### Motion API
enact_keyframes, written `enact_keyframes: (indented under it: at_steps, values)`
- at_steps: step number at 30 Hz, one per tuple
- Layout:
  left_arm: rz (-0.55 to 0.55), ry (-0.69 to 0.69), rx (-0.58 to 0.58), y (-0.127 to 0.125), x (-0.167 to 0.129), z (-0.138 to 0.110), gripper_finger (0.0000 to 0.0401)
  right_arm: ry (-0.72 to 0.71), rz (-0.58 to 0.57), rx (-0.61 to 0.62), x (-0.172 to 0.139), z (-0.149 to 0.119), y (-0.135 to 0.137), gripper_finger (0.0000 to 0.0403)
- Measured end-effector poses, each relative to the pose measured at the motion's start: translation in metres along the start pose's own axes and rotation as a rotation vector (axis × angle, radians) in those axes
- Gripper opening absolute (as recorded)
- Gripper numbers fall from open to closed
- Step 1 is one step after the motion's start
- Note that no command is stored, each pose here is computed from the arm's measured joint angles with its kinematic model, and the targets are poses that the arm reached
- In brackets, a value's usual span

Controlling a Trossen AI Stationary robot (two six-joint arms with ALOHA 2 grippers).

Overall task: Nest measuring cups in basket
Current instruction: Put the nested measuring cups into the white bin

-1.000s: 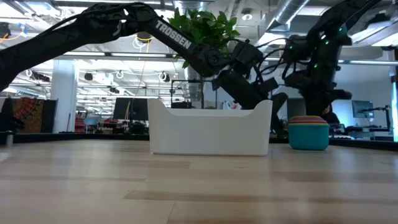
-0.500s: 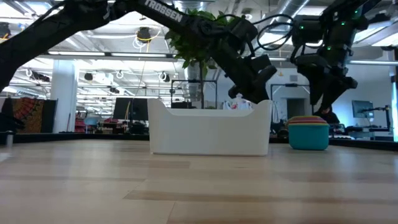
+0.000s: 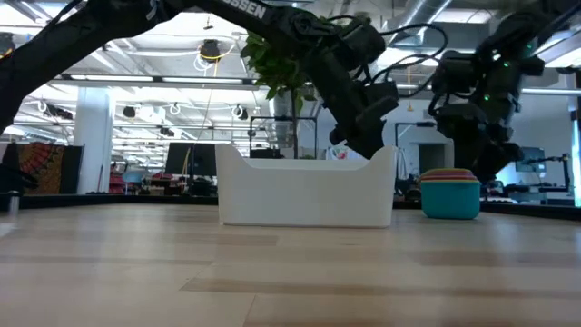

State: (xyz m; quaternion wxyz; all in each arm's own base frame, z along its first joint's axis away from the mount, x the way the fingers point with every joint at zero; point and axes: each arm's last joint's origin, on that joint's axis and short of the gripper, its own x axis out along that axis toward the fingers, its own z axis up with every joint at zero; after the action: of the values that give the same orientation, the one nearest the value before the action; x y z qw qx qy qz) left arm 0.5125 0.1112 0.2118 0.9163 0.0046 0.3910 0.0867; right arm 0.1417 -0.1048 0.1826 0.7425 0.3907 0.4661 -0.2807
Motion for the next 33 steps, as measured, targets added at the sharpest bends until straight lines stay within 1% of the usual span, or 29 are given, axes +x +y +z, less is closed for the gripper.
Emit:
enact_keyframes:
  at_steps: [4, 7, 13, 15, 17, 19, 22, 24, 27, 33]
  values:
    - [0.004, -0.004, 0.018, -0.014, 0.000, 0.002, 0.0000, -0.081, 0.059, 0.024, 0.005, -0.004, -0.005, 0.0296]
    - [-0.006, 0.004, 0.017, -0.022, -0.001, 0.001, 0.0000, -0.110, 0.101, 0.037, 0.008, -0.004, -0.004, 0.0296]
    - [0.016, 0.106, -0.030, -0.033, -0.005, -0.007, 0.0000, -0.073, 0.109, 0.050, 0.019, -0.014, -0.010, 0.0292]
    - [0.054, 0.113, -0.035, -0.035, -0.011, -0.005, 0.0000, -0.082, 0.114, 0.048, 0.023, -0.016, -0.012, 0.0291]
    - [0.103, 0.132, -0.030, -0.036, -0.023, -0.003, 0.0000, -0.092, 0.123, 0.051, 0.025, -0.017, -0.013, 0.0291]
    - [0.158, 0.113, -0.025, -0.035, -0.035, 0.003, 0.0000, -0.095, 0.127, 0.057, 0.027, -0.018, -0.013, 0.0291]
    - [0.247, 0.123, -0.028, -0.034, -0.055, 0.008, 0.0000, -0.090, 0.125, 0.060, 0.027, -0.018, -0.014, 0.0285]
    - [0.292, 0.129, -0.040, -0.032, -0.071, 0.011, 0.0000, -0.087, 0.122, 0.061, 0.027, -0.019, -0.014, 0.0275]
    - [0.305, 0.123, -0.057, -0.030, -0.094, 0.016, 0.0000, -0.084, 0.115, 0.065, 0.027, -0.019, -0.014, 0.0249]
    - [0.347, 0.060, -0.097, -0.029, -0.135, 0.027, 0.0000, -0.089, 0.103, 0.060, 0.027, -0.019, -0.014, 0.0161]
